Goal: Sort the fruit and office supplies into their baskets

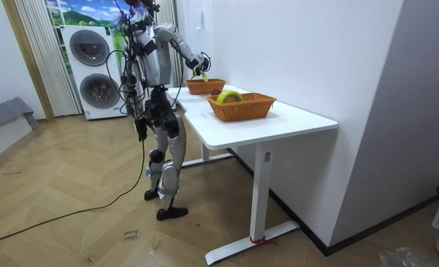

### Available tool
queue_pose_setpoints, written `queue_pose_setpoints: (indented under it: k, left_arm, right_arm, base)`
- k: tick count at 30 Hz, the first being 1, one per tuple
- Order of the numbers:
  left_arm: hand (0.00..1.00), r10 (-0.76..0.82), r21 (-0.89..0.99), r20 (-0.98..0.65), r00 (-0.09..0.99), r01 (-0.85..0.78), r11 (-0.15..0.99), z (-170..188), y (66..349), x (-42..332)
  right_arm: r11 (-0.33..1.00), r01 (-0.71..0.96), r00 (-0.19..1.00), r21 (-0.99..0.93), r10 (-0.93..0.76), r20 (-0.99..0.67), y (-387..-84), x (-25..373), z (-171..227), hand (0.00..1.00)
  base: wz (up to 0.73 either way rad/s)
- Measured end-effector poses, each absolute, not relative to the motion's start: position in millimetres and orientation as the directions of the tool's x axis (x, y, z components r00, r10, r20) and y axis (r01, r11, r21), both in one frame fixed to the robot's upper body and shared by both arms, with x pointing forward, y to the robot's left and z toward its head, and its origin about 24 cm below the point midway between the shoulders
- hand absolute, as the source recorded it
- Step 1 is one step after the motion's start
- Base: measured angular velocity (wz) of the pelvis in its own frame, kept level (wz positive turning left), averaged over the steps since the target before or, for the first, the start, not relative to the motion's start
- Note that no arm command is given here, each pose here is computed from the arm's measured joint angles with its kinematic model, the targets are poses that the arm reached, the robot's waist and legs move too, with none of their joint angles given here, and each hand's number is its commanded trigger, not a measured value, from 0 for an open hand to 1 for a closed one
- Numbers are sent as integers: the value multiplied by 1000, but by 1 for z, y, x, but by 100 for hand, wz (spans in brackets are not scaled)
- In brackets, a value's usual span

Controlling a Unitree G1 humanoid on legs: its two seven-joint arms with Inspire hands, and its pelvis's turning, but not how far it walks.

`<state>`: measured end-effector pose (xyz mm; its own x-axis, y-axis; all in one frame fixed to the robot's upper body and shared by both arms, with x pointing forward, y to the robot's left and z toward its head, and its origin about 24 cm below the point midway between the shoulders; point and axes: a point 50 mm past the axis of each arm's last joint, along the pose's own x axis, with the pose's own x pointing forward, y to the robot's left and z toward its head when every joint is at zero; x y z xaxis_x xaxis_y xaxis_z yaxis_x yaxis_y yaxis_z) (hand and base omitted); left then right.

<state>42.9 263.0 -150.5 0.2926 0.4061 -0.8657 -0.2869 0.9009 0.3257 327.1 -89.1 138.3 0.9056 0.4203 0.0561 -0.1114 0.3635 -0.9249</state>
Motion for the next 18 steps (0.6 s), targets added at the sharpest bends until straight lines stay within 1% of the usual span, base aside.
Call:
queue_pose_setpoints:
  k: [18]
  left_arm:
    - [0,411,340,-870,274,-270,901,-151,263,41]
  right_arm:
    - [377,-90,911,-922,404,77,-91,329,136,0]
  base:
    - [-1]
